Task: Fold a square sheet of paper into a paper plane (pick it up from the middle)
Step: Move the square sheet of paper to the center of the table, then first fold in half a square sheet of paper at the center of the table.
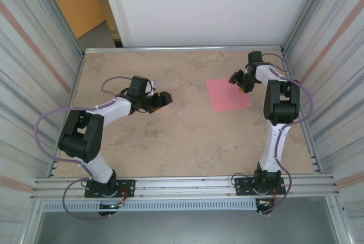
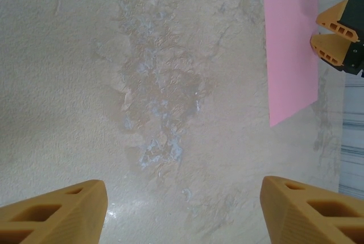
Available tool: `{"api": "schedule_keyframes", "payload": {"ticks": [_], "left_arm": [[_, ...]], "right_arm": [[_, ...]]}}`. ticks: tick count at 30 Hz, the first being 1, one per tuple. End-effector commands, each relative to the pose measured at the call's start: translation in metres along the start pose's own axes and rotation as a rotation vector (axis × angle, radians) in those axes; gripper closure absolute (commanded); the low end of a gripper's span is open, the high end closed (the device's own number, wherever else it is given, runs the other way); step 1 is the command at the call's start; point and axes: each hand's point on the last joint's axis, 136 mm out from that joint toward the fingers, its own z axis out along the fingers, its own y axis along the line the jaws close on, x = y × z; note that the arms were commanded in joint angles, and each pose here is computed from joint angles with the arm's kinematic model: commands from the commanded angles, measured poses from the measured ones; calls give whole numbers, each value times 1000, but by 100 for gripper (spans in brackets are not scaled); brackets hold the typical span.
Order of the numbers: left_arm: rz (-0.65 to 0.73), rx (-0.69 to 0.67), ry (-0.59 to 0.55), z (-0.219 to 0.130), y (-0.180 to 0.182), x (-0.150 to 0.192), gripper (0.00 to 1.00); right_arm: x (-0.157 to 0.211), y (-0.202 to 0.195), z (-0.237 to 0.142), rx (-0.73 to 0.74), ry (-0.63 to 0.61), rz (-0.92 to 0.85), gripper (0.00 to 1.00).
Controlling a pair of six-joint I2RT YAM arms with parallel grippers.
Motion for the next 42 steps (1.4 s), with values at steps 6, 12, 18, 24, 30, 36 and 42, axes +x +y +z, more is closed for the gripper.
{"api": "schedule_keyframes", "payload": {"ticks": [6,12,18,24,30,36,42], "left_arm": [[-12,36,0,5,-6,-2,33],[-60,68,29,7,-6,10,40],[-120,92,83,16,-10,41,47],[-122,70,147,28,-19,75,56],[-124,45,179,37,-18,80,65],[-140,0,207,46,-14,77,69],[-153,-30,229,54,-6,80,73]], "right_arm": [[82,-16,8,131,99,77,52],[150,2,-4,109,103,165,52],[221,36,1,55,134,244,53],[226,72,-16,-53,118,215,54],[199,80,-40,-113,61,20,59],[208,62,-28,-55,167,-155,66],[223,62,-22,-80,236,-239,73]]}}
